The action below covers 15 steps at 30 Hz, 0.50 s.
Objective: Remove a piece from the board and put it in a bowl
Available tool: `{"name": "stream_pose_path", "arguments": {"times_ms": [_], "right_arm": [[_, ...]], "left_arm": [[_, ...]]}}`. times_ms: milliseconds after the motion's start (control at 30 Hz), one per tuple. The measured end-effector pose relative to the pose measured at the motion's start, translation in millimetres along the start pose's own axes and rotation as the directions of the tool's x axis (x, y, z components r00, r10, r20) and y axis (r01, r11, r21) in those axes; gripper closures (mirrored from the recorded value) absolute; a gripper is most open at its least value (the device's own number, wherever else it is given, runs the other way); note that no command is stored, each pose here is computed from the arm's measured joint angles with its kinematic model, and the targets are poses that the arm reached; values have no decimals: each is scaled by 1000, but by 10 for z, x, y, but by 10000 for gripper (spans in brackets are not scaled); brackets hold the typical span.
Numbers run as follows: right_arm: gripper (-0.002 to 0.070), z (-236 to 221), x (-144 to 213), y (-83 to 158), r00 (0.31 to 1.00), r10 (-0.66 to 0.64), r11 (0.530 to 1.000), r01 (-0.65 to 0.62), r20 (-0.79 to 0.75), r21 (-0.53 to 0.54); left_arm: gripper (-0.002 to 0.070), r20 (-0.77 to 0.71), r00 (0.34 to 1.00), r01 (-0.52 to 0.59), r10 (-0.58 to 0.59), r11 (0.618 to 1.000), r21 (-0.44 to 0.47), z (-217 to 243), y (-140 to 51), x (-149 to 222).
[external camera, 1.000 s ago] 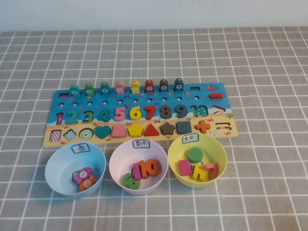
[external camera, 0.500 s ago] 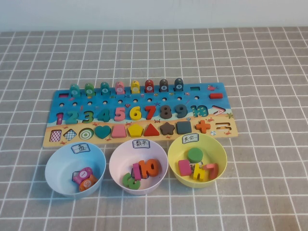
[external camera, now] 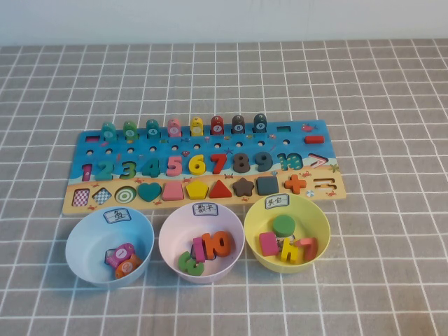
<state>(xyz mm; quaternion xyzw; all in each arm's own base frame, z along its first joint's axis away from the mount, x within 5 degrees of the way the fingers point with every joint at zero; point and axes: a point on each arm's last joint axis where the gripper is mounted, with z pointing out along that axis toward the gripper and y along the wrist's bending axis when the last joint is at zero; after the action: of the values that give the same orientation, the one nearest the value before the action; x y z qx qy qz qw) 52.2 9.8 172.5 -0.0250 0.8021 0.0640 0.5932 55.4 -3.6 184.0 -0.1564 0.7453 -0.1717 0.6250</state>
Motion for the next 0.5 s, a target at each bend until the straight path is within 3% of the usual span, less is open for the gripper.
{"name": "stream_pose_path", "arguments": {"times_ms": [133, 400, 500], "right_arm": [[694, 0, 0, 0, 1000, 0, 1000, 0, 0, 0], [694, 0, 0, 0, 1000, 0, 1000, 0, 0, 0], [694, 0, 0, 0, 1000, 0, 1000, 0, 0, 0]], "left_arm": [[679, 60, 993, 97, -100, 994, 41, -2, -32, -58], [679, 73, 989, 127, -130, 990, 54, -11, -50, -92], [680, 12, 991, 132, -133, 991, 18, -45, -128, -232]]}}
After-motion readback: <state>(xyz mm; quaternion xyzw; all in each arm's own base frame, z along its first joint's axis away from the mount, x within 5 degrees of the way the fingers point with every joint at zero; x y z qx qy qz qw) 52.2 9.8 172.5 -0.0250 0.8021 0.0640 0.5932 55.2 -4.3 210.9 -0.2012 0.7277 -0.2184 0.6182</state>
